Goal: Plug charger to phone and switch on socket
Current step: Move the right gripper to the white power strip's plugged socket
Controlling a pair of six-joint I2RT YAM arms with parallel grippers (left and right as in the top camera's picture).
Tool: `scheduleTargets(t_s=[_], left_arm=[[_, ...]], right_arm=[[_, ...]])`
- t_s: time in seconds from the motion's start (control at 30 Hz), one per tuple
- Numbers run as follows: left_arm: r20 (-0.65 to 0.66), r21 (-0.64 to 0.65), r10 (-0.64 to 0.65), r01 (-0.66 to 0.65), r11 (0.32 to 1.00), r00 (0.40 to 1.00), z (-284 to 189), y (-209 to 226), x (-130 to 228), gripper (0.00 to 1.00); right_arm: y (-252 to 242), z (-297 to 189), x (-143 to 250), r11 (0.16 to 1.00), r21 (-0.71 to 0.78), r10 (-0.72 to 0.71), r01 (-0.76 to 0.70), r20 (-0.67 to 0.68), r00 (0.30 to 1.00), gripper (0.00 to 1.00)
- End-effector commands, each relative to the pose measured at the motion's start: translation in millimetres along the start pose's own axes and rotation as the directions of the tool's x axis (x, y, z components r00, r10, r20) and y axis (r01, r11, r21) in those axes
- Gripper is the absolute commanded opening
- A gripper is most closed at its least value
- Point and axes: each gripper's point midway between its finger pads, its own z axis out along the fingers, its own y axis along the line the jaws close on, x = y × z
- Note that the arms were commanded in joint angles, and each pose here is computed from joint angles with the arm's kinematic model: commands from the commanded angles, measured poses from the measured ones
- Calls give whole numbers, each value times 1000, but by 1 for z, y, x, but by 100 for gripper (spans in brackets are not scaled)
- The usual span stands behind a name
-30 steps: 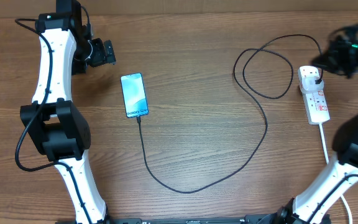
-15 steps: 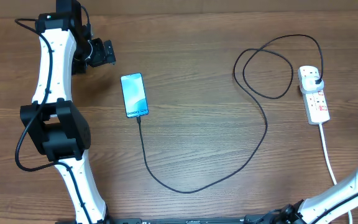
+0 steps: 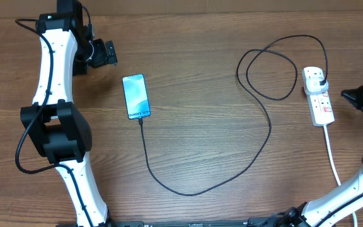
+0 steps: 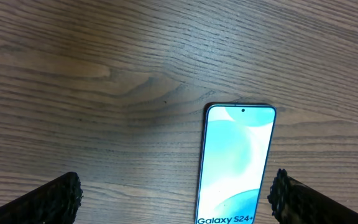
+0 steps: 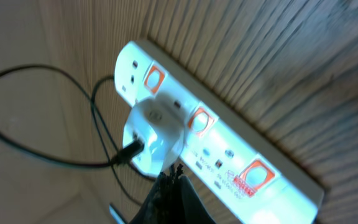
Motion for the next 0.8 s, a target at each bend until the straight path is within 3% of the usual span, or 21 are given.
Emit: scheduleTargets(t_s=[0.0,0.4,0.77], left_arm=[[30,13,-4,4,1000,1000,-13,-3,-4,100],[30,13,-4,4,1000,1000,-13,-3,-4,100],[30,13,-4,4,1000,1000,-13,-3,-4,100]], right_arm=[[-9,7,5,998,25,53,-53,9,999,4],[-18,49,13,998,-43,39,-38,17,999,4],[-8,57,6,997,-71,19,-15,53,998,4]])
